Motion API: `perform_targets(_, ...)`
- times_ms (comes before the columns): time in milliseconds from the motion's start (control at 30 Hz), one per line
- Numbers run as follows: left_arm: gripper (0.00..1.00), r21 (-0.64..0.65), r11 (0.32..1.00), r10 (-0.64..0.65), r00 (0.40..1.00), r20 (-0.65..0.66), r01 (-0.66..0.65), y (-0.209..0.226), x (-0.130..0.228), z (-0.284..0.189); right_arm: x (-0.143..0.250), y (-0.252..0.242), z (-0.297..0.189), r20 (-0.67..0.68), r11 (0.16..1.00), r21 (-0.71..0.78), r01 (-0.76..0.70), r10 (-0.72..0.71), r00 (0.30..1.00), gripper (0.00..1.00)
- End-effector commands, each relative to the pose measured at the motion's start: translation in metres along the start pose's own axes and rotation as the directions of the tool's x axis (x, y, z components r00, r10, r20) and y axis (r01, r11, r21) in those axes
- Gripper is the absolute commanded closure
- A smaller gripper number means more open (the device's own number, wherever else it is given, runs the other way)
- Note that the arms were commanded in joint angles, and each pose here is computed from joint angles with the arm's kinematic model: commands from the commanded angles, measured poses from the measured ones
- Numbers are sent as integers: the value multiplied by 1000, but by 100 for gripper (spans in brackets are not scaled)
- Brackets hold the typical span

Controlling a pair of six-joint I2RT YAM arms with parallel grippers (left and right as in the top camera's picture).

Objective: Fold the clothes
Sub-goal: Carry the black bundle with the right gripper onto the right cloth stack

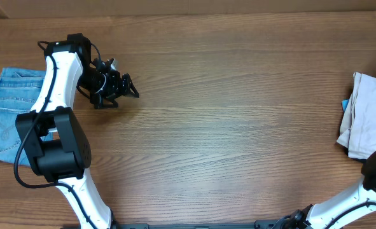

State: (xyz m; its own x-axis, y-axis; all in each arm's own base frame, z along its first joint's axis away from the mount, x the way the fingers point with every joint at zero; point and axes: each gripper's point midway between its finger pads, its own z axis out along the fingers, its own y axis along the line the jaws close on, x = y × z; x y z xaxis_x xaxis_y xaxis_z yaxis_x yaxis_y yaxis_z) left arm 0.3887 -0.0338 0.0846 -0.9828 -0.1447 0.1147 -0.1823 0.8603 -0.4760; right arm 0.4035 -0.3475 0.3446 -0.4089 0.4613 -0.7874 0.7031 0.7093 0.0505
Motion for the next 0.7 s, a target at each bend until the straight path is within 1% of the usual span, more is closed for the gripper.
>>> perform_targets(0, 15, 16, 1000, 16, 1000, 0, -16, -2, -1, -1, -15, -23, -20, 52, 992, 118, 42, -48, 997, 96)
perform_targets(67, 15, 16, 1000, 14, 1000, -2, -14, -2, -1, -1, -14, -29, -20, 47, 987, 150, 59, -67, 997, 96)
perform_targets(133, 15, 13, 1000, 15, 1000, -7, -15, -1, 0, -1, -13, -42, -20, 38, 974, 219, 63, -73, 997, 96)
perform_targets(167, 15, 12, 1000, 15, 1000, -7, -15, -1, 0, -1, -9, -43, -17, 23, 972, 222, 76, -83, 996, 96)
perform_targets(233, 14, 12, 1000, 17, 1000, -10, -17, -1, 1, -1, 8, -45, -4, -33, 970, 222, 99, -94, 995, 96)
perform_targets(333, 14, 12, 1000, 17, 1000, -9, -17, -1, 1, -1, 51, -43, 22, -160, 969, 204, 136, -104, 982, 96)
perform_targets(367, 14, 12, 1000, 18, 1000, -9, -18, -1, 1, -1, 67, -38, 29, -208, 970, 188, 152, -112, 972, 96)
perform_targets(400, 15, 12, 1000, 26, 1000, -10, -26, -1, 1, -1, 89, -26, 35, -269, 976, 140, 169, -127, 955, 96)
perform_targets(500, 15, 13, 999, 31, 999, -13, -31, -1, 2, -1, 130, 7, 35, -390, 979, 43, 200, -168, 905, 96)
perform_targets(533, 15, 13, 999, 32, 999, -16, -32, -1, 3, -1, 137, 18, 33, -409, 981, -2, 196, -179, 895, 96)
perform_targets(567, 15, 13, 999, 32, 999, -17, -32, -1, 3, -1, 147, 38, 28, -438, 987, -67, 149, -163, 884, 96)
perform_targets(600, 15, 13, 999, 32, 999, -17, -32, -1, 3, -1, 155, 50, 23, -469, 992, -93, 86, -120, 875, 96)
perform_targets(667, 15, 13, 999, 33, 999, -16, -33, -1, 3, -1, 176, 69, 10, -544, 988, -146, 42, -116, 831, 96)
